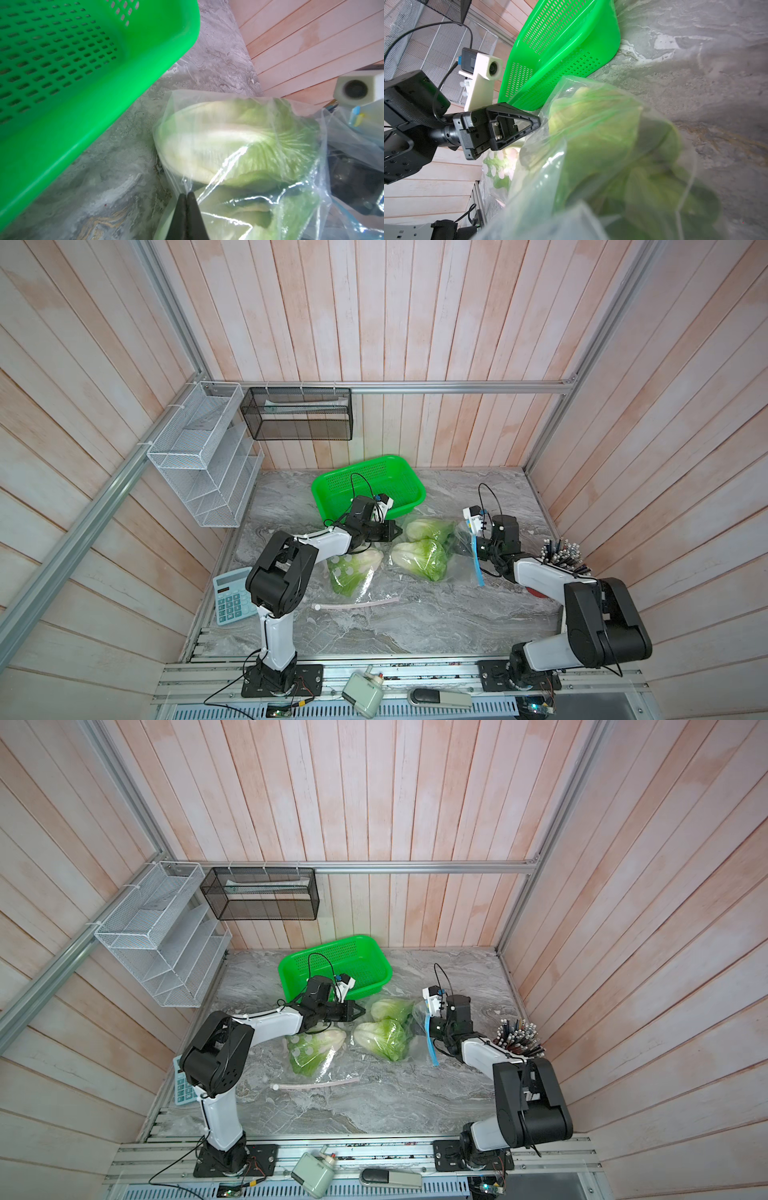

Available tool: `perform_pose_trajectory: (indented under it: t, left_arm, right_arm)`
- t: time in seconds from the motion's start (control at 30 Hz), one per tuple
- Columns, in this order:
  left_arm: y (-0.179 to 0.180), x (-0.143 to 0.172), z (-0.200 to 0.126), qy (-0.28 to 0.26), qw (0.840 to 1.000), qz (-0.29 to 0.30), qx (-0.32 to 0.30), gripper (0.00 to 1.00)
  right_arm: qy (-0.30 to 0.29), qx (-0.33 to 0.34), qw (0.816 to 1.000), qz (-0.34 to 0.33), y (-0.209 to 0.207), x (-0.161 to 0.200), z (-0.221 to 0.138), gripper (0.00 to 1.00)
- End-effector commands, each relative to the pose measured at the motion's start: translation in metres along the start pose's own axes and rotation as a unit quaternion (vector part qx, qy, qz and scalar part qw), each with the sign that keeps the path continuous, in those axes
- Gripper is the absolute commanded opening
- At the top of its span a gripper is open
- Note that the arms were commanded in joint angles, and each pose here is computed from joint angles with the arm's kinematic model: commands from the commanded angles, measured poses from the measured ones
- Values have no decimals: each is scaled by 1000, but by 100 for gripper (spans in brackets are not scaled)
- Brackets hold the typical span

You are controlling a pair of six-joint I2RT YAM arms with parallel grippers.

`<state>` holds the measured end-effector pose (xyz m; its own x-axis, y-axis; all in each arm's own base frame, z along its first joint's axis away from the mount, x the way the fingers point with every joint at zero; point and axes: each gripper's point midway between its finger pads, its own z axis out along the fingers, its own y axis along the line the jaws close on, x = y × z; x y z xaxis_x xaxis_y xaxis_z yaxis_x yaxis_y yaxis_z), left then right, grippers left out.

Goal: Open the zip-top bag and take out the chinese cabbages
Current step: Pick up the Chinese cabbage from the zipper food storage bag.

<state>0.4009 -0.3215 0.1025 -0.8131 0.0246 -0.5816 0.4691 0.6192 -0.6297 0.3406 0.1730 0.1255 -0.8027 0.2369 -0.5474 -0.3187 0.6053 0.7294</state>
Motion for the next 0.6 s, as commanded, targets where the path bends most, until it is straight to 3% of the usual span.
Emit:
perform_pose_trajectory:
  t: [0.0, 0.3, 0.57]
  left_arm:
    - [6, -6, -8, -17, 999, 1, -27, 0]
    - [25, -9, -13, -23, 997, -9, -80, 0]
    - [39, -10, -19, -23, 991, -13, -131, 0]
  right_arm:
    - [-14, 8, 1000, -2, 4, -11, -9, 0]
    - [-10, 18, 1000, 1, 6, -12, -25, 0]
    - [-19, -5, 1000, 15, 32, -15, -40, 0]
